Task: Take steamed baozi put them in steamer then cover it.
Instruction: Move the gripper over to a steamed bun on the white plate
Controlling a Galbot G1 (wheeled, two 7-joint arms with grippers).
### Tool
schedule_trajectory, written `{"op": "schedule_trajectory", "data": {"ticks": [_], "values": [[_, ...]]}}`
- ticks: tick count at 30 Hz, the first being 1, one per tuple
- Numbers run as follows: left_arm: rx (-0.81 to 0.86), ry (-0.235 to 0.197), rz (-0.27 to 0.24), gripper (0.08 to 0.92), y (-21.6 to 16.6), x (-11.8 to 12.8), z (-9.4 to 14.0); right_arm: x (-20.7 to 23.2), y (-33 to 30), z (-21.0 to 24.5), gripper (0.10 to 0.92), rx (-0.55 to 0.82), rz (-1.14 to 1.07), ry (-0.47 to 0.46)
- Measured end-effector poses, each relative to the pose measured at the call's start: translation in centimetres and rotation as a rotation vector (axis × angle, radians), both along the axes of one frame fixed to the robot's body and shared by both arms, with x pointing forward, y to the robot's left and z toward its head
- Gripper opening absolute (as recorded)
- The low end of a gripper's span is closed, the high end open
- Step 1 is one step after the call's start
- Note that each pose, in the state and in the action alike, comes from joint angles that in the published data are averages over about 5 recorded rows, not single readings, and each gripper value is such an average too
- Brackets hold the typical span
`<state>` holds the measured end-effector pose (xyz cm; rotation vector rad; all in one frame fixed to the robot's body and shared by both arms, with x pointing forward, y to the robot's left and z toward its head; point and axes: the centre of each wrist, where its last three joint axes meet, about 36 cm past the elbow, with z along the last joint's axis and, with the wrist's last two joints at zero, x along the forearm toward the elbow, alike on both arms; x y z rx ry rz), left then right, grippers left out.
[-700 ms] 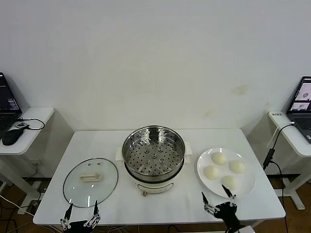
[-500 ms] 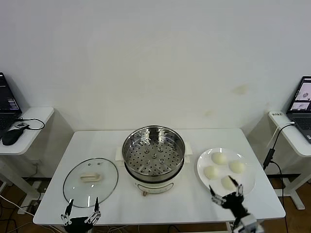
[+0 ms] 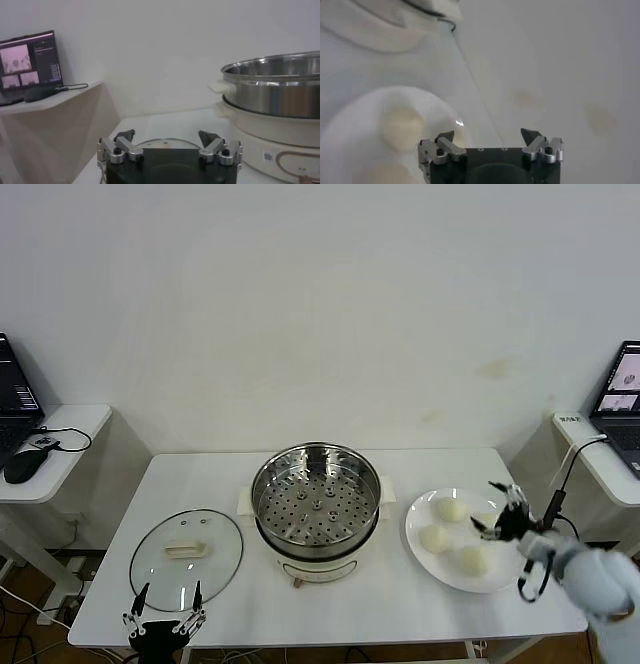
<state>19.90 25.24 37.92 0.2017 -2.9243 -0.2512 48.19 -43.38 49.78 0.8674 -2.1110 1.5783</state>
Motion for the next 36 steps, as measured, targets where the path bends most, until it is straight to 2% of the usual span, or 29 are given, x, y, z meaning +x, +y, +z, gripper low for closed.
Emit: {"op": "schedule_trajectory", "data": {"ticks": [7,13,26,36], "values": [[0.010,-0.001,-0.003,0.823,0.1,0.3,0.0,4.9,-0.4,0.9,0.823,-0.118,0.082,0.171],[0.015,-0.003,-0.002,0.823,0.2,0.6,0.1,8.2,-0.1,0.1,0.823,-0.185,0.127,0.269],[0.030,-0.012,0.011,0.823,0.7,1.0,0.2,14.6,3.8,-2.7,0.823,-0.267,0.205,0.394],[0.036,-0.004,0.021,0.823,1.1,0.9,0.0,17.2,6.0,-4.8,0.822,-0.338,0.216,0.456]]}}
